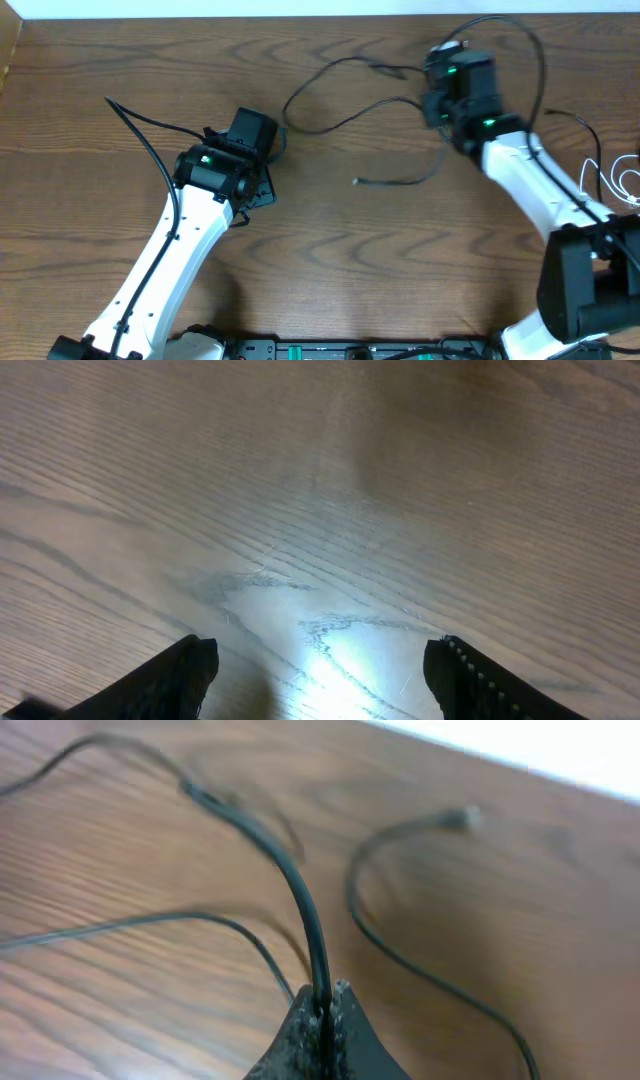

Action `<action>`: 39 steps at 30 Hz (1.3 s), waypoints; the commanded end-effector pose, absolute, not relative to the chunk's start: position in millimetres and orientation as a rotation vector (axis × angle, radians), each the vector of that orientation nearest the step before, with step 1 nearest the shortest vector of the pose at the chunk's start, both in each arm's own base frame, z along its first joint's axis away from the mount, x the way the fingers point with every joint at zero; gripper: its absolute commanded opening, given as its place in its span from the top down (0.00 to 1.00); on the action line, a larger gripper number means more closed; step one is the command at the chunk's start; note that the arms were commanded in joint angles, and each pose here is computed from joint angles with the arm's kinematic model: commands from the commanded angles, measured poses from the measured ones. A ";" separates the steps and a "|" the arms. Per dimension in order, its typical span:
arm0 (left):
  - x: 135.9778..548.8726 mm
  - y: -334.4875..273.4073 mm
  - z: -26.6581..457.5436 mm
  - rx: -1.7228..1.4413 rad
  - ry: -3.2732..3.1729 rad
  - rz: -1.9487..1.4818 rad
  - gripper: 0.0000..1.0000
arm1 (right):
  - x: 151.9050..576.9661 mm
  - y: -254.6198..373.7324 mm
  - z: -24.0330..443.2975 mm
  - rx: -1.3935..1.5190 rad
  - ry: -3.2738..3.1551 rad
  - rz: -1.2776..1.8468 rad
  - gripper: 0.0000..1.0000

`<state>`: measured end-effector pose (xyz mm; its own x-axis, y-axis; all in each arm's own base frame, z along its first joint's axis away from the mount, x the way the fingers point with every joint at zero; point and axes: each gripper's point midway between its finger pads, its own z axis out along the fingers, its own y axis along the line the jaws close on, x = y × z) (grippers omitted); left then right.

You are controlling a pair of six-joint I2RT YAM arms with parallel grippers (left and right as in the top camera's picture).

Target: Untangle cables

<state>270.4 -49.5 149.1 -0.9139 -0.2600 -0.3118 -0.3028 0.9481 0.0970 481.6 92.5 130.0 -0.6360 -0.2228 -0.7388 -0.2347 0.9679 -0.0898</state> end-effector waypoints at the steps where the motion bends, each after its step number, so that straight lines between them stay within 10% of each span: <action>1: 271.7 -48.0 152.8 -0.428 2.790 0.205 0.28 | 477.2 86.9 94.6 -0.346 2.370 0.079 0.99; 15: 271.7 -48.0 152.8 -0.428 2.790 0.205 0.28 | 475.6 86.8 12.5 -0.399 2.502 0.127 0.36; 21: 271.8 -48.1 152.8 -0.427 2.790 0.205 0.28 | 456.5 130.7 14.3 -0.525 2.485 0.447 0.38; 28: 271.8 -48.0 152.8 -0.428 2.790 0.205 0.28 | 439.8 114.4 -2.3 -0.488 2.609 0.349 0.77; 29: 271.8 -48.0 152.8 -0.428 2.790 0.205 0.28 | 437.2 114.0 -3.7 -0.484 2.622 0.352 0.99; 31: 271.8 -48.0 152.8 -0.427 2.790 0.205 0.28 | 436.6 113.9 -0.7 -0.365 2.649 0.382 0.99; 39: 271.8 -48.0 152.8 -0.427 2.790 0.205 0.28 | 450.1 -31.2 262.3 0.122 2.218 -0.281 0.99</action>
<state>270.3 -49.5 149.1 -0.9141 -0.2600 -0.3113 -0.3027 0.9481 0.0970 449.7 48.4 140.2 -0.7952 -0.1056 -0.5971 -0.1183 0.9928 -0.0179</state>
